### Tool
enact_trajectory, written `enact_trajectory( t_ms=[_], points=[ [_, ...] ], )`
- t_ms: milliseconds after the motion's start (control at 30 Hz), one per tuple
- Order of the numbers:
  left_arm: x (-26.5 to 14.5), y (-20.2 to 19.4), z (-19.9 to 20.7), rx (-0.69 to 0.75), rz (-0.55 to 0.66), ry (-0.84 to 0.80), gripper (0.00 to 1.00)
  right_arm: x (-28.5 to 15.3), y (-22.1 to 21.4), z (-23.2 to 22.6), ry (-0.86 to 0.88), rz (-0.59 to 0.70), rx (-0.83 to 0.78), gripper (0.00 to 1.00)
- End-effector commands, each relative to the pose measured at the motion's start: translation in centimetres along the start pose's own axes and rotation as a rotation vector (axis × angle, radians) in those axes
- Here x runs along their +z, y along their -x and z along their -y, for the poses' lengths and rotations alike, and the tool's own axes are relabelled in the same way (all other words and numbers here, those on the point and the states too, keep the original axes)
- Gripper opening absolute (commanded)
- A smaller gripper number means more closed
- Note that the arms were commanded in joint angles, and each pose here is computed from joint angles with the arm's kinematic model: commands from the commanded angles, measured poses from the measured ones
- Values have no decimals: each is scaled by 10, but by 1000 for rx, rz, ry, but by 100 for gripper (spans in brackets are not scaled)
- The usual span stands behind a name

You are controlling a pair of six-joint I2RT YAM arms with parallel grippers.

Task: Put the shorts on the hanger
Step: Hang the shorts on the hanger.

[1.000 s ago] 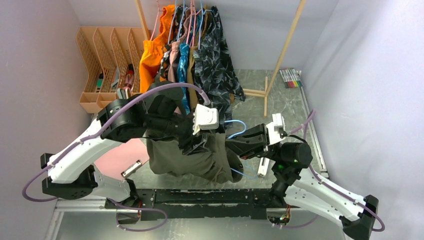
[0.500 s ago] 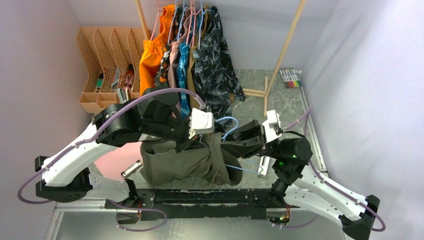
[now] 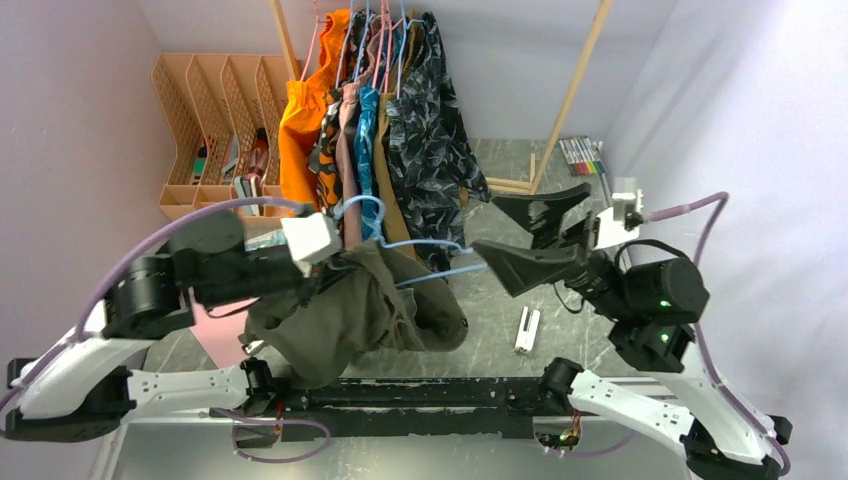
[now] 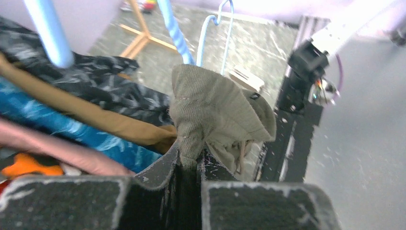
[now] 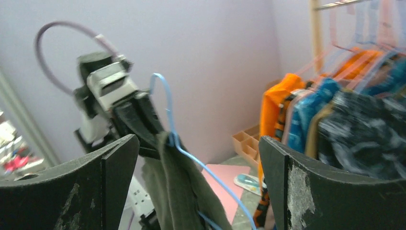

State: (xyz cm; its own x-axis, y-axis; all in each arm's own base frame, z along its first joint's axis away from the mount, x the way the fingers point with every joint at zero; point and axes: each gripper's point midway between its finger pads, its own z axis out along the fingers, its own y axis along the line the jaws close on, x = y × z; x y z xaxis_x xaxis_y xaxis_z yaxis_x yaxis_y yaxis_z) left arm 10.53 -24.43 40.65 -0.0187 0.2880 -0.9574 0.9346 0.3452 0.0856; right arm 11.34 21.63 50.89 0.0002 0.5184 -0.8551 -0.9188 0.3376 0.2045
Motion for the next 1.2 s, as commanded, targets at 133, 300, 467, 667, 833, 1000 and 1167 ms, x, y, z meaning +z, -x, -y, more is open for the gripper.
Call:
enact_trajectory(
  t_ms=[133, 300, 467, 667, 833, 1000, 1167],
  points=[
    [-89, 70, -47, -122, 502, 291, 7, -61, -16, 80, -548, -56, 106, 100],
    [-123, 84, -65, -173, 638, 398, 7, -73, -70, 94, -638, -187, 208, 100],
    [-130, 93, -69, -213, 732, 411, 7, -52, -124, 77, -504, -330, 303, 100],
    [-110, 97, -68, -209, 701, 404, 7, -21, -144, 64, -384, -358, 359, 100],
    [-97, 99, -73, -205, 668, 429, 7, -12, -171, 61, -354, -503, 360, 97],
    [-94, 98, -78, -200, 657, 456, 7, -13, -187, 55, -319, -556, 393, 92],
    [-93, 97, -79, -195, 657, 465, 7, -18, -200, 64, -377, -645, 358, 86]
  ],
)
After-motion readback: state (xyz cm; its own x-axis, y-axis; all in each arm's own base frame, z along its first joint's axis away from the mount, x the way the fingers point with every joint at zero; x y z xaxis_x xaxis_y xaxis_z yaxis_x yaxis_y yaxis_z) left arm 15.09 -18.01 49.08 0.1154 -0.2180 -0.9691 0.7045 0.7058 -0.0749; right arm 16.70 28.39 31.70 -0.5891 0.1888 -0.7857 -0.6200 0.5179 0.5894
